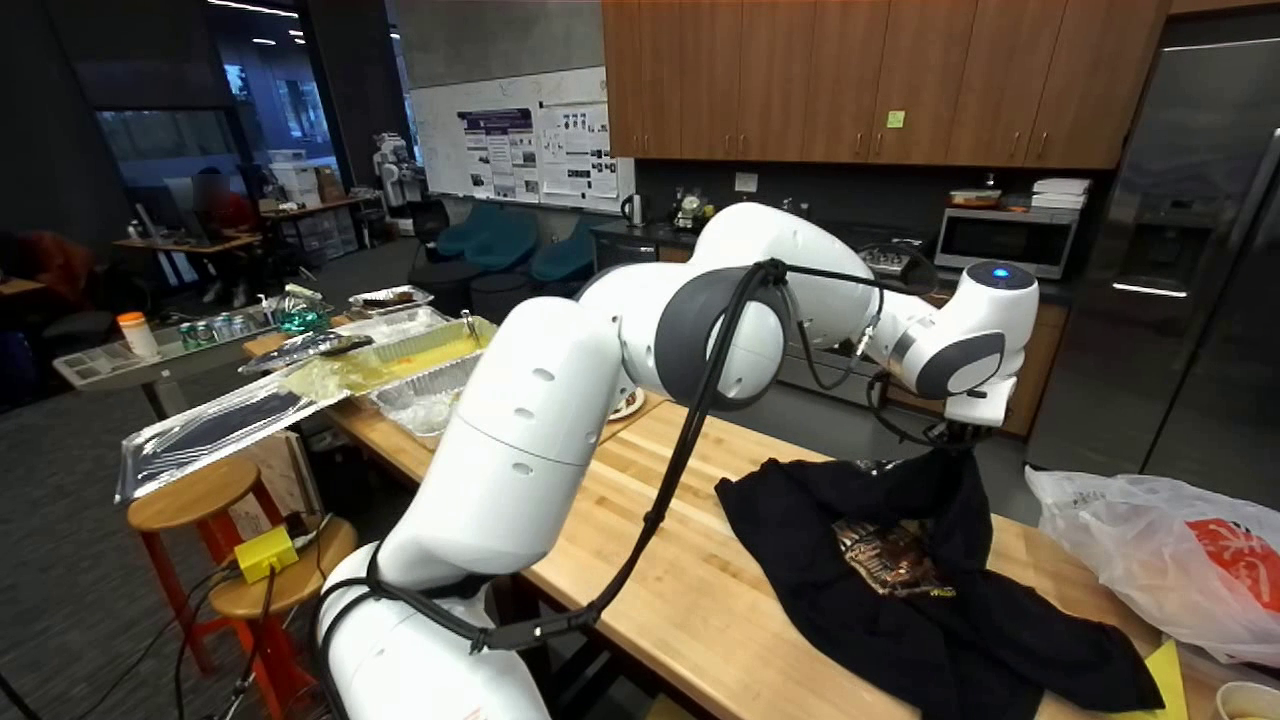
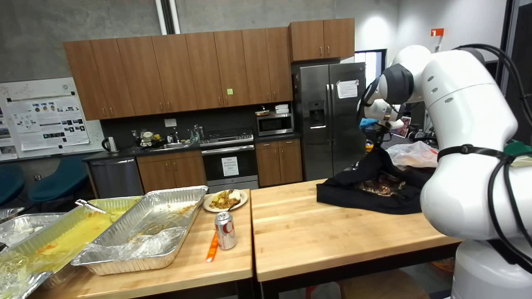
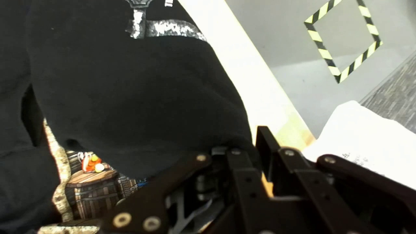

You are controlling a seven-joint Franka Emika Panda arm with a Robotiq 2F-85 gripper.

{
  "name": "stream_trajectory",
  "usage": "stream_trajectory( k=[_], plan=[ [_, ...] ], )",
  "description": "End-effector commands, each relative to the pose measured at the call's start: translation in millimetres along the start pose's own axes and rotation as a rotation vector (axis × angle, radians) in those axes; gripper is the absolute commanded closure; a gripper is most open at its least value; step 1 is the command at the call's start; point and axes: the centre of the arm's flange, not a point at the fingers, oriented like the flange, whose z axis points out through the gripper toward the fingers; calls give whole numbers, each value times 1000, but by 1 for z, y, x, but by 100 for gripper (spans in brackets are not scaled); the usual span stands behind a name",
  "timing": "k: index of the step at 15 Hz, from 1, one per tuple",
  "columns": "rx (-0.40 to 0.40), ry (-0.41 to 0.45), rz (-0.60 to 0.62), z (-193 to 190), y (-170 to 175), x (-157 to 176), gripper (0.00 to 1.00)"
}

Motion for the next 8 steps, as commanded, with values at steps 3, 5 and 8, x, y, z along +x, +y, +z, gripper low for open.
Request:
stream_trajectory(
  k=[3,5,8],
  plan=[
    [-90,90,159,25,-40,19,38],
    [-103,128,124,20,-31,25,24],
    [-48,109,-82,-9,4,25,3]
  ],
)
